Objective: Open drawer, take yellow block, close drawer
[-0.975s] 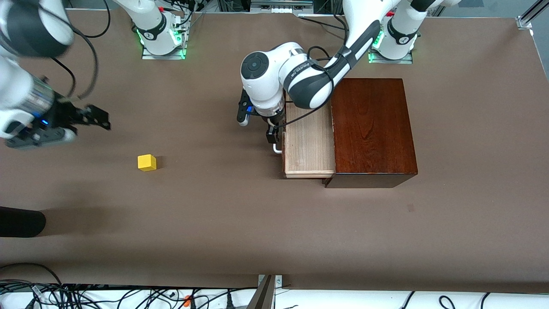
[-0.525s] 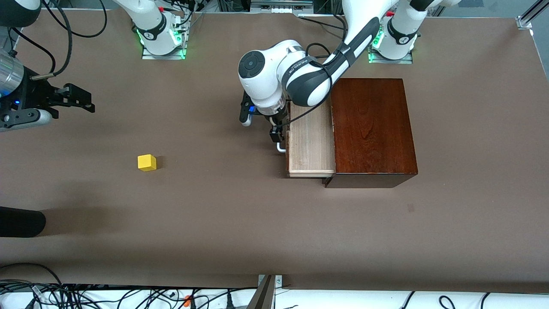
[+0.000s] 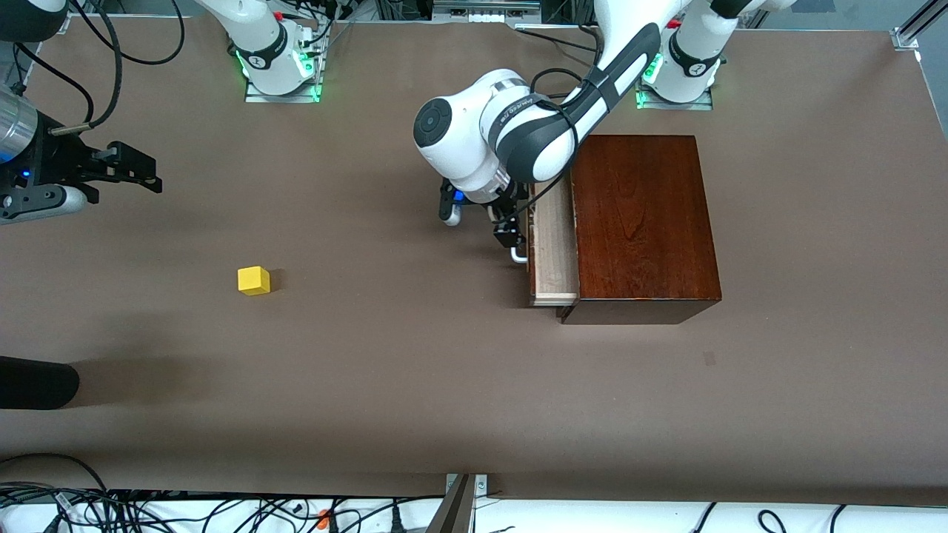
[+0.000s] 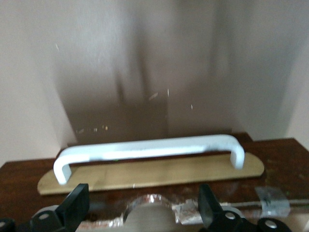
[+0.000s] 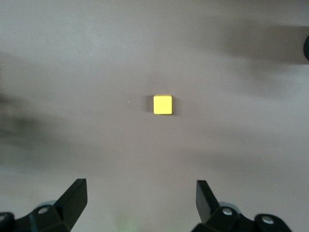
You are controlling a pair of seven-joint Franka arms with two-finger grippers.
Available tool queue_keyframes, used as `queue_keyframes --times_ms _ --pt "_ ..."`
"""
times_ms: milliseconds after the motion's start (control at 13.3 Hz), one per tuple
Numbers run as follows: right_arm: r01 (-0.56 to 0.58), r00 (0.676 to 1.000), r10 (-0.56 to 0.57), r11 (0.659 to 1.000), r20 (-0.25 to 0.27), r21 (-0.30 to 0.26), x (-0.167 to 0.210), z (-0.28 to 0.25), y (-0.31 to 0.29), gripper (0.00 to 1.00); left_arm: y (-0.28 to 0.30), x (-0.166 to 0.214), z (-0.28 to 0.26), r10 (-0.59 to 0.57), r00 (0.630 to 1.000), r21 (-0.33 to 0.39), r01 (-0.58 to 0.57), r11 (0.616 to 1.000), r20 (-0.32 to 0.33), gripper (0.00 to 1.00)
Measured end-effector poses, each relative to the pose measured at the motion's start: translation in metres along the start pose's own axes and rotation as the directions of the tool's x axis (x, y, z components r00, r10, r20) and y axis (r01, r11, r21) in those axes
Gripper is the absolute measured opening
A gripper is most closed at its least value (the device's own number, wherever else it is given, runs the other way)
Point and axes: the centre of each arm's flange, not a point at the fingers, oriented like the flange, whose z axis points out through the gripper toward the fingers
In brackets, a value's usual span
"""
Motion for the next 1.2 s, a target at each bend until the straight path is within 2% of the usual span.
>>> queue_keyframes --times_ms 225,450,825,1200 --pt "-0.017 1.0 0.017 1.0 -0.018 -0.008 -0.001 -0.009 0.01 1.0 -0.003 -0.01 0.008 -0.024 0.999 -0.023 0.025 0.999 0.045 1.0" --pt "-0.015 1.0 0.015 0.999 -0.017 -0.048 -0.001 -0.011 0.012 1.0 -0.006 -0.016 0.02 -0.068 0.994 -0.037 0.071 0.997 0.08 1.0" --pt "-0.013 1.0 0.012 0.999 -0.015 -0.051 -0.001 -0.01 0.011 1.0 -0.014 -0.034 0.037 -0.118 0.982 -0.07 0.129 0.989 0.15 1.0" --pt "-0.01 1.0 0.009 0.999 -0.015 -0.051 -0.001 -0.01 0.009 1.0 -0.014 -0.036 0.04 -0.153 0.974 -0.074 0.167 0.983 0.166 1.0"
